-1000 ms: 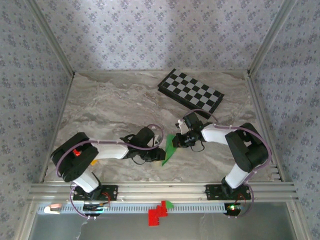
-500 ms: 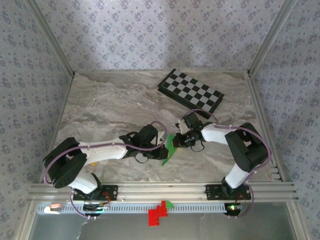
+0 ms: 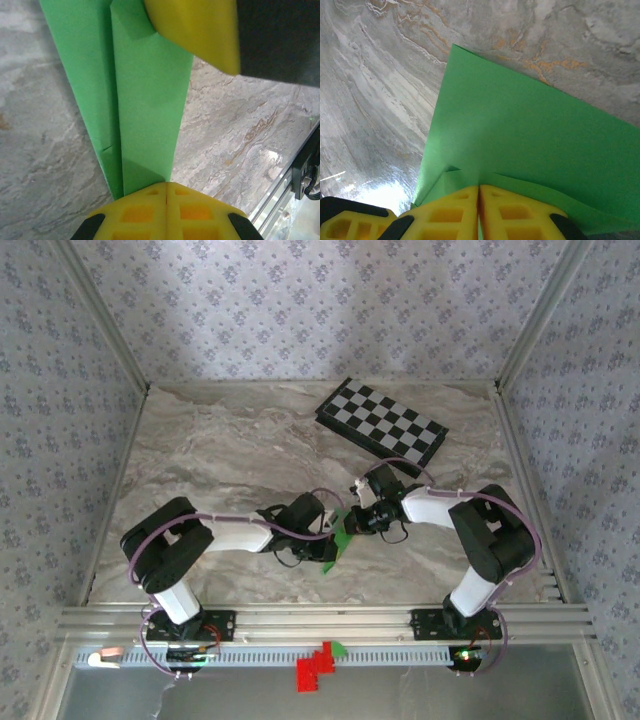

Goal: Fold a paper plane with a square sheet of paper (pick it up from the middle)
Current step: Fold the wing for the fifth time at the center of the table.

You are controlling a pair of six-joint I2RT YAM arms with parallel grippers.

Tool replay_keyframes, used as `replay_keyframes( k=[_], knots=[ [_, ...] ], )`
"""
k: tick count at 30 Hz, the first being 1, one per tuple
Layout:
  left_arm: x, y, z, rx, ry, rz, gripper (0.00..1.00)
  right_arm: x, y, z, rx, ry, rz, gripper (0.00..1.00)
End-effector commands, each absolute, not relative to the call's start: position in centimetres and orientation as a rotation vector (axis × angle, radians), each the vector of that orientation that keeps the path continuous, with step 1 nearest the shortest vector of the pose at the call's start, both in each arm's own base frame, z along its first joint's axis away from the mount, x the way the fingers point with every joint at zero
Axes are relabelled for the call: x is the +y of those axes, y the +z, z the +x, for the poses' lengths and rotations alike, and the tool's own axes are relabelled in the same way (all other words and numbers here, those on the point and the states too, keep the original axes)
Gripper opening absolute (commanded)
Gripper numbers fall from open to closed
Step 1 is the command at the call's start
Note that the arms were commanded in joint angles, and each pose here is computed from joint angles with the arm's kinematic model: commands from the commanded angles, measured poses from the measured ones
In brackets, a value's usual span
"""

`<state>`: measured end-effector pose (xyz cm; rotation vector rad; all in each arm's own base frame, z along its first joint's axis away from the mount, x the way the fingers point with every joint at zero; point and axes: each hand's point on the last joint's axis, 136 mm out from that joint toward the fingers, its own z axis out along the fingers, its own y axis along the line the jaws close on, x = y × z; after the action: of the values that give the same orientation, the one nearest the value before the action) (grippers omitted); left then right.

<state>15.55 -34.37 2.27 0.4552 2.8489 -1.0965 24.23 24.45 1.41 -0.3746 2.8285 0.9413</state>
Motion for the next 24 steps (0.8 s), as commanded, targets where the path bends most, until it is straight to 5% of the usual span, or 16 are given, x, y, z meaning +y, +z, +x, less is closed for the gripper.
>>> replay_keyframes(
  k=[1,16,24],
  knots=[
    [-33.4,0.9,14.1,2.905,-1.097,0.456,0.05,21.1,-3.2,21.2,3.036,0.711,-0.351,0.12],
    [-32.1,1.1,11.0,2.935,-1.079,0.491,0.06,20.8,-3.8,20.8,3.060,0.689,-0.335,0.12],
    [-32.8,5.0,11.7,2.812,-1.116,0.565,0.07,20.7,-3.8,20.7,3.066,0.688,-0.330,0.12]
  ],
)
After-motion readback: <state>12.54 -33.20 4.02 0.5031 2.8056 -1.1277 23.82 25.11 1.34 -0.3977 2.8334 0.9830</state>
